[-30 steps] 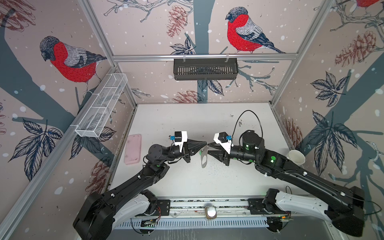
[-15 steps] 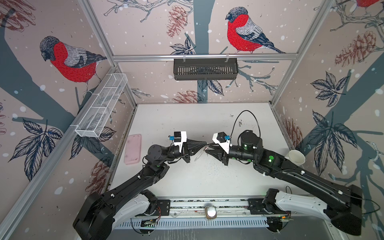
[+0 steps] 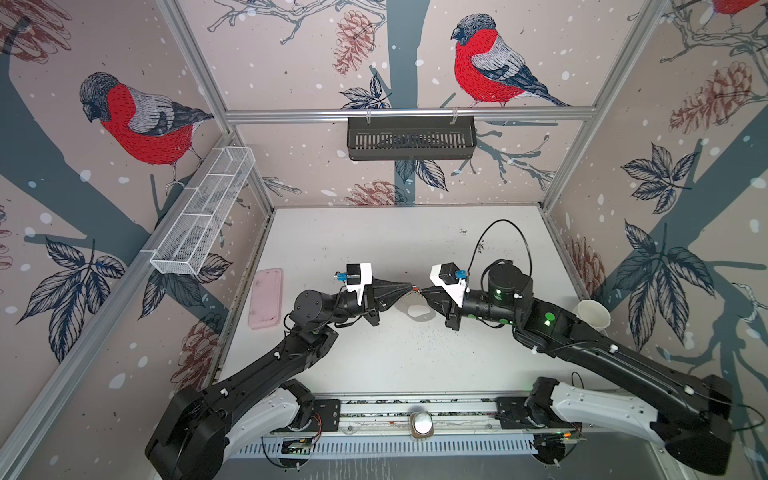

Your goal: Put the keys on the keyring

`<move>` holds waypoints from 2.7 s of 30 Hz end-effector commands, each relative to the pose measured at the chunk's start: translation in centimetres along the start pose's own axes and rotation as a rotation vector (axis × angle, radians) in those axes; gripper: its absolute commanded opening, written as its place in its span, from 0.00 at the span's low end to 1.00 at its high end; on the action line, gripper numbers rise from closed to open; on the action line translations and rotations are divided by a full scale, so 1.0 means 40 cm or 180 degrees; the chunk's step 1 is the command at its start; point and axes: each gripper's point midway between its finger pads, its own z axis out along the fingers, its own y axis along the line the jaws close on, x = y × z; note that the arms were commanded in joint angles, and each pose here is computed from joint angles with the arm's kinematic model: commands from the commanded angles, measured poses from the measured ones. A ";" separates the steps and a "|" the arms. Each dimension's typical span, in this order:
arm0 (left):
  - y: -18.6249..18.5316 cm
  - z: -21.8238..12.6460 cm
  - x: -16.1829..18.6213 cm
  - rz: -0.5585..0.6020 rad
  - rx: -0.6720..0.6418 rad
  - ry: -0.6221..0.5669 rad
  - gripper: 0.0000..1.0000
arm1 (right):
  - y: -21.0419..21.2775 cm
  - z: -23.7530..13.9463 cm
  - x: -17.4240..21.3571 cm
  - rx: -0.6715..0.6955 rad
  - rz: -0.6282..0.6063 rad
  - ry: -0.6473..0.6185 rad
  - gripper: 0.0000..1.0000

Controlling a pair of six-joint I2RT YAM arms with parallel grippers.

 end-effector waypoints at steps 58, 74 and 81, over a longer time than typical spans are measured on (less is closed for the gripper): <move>0.175 -0.074 -0.104 0.0065 -0.1509 -0.0685 0.00 | -0.010 0.009 0.086 0.0665 0.0248 -0.0162 0.42; 0.203 -0.103 -0.105 -0.0003 -0.1875 -0.0806 0.00 | -0.065 0.113 0.058 0.1231 0.0195 -0.0154 0.47; 0.199 -0.090 -0.099 0.0034 -0.1917 -0.0759 0.00 | -0.085 0.123 0.024 0.1342 0.0154 -0.0309 0.48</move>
